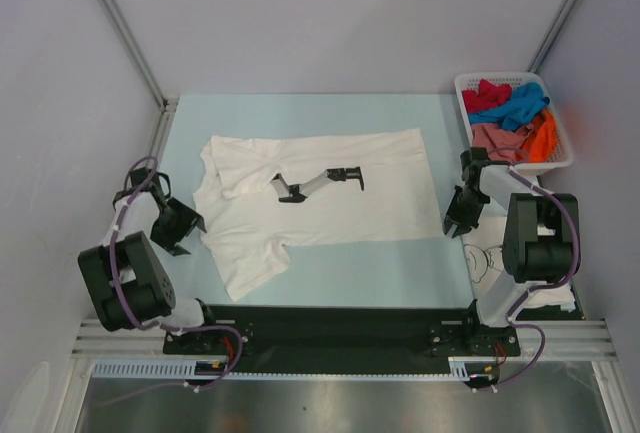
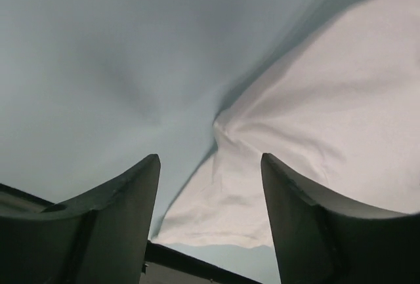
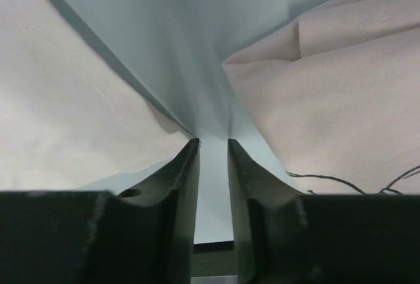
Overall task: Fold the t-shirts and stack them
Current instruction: Fold the tshirt
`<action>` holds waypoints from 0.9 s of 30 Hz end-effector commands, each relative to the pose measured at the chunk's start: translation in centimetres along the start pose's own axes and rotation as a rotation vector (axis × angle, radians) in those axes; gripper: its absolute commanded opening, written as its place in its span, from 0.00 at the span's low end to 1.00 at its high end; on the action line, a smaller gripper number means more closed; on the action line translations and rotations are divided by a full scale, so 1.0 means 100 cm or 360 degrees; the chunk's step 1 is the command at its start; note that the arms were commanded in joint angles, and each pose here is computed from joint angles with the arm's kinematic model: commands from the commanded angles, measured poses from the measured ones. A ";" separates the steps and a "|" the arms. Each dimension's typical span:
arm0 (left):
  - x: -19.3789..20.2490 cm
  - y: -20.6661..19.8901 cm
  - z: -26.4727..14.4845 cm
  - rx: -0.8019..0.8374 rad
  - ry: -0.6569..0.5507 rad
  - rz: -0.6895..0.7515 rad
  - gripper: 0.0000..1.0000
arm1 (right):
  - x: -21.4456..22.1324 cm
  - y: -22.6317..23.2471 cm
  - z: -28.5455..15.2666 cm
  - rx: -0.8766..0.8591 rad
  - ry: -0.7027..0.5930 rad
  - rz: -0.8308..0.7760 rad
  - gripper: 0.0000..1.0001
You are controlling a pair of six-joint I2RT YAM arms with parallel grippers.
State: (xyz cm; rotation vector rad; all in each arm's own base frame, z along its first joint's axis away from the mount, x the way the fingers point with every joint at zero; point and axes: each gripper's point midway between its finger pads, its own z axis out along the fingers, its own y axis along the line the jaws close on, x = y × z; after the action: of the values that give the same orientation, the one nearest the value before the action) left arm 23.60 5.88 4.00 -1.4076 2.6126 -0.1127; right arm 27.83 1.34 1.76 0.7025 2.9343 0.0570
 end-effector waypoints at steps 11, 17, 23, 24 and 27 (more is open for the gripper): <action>0.092 0.010 -0.042 0.0018 0.0037 -0.0044 0.61 | 0.005 0.006 -0.036 -0.0087 -0.0074 -0.0040 0.58; 0.111 0.023 -0.039 0.0006 0.0111 -0.0044 0.50 | 0.014 0.016 -0.040 -0.0189 -0.0057 -0.0062 0.58; 0.095 -0.006 -0.039 0.0222 0.0015 0.0019 0.56 | 0.016 0.027 -0.046 -0.0249 -0.0102 -0.0135 0.58; 0.093 -0.025 -0.046 0.0365 0.0044 0.0082 0.56 | 0.017 0.031 -0.048 -0.0283 -0.0099 -0.0147 0.58; 0.064 -0.081 -0.070 0.0686 -0.0059 0.0235 0.59 | 0.018 0.053 -0.057 -0.0478 -0.0108 -0.0215 0.57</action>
State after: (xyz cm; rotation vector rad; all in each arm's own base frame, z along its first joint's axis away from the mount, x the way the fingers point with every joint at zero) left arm 18.12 -2.95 6.64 -1.3405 2.6261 -0.3260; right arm 26.81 4.92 5.76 0.5586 2.8860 0.2791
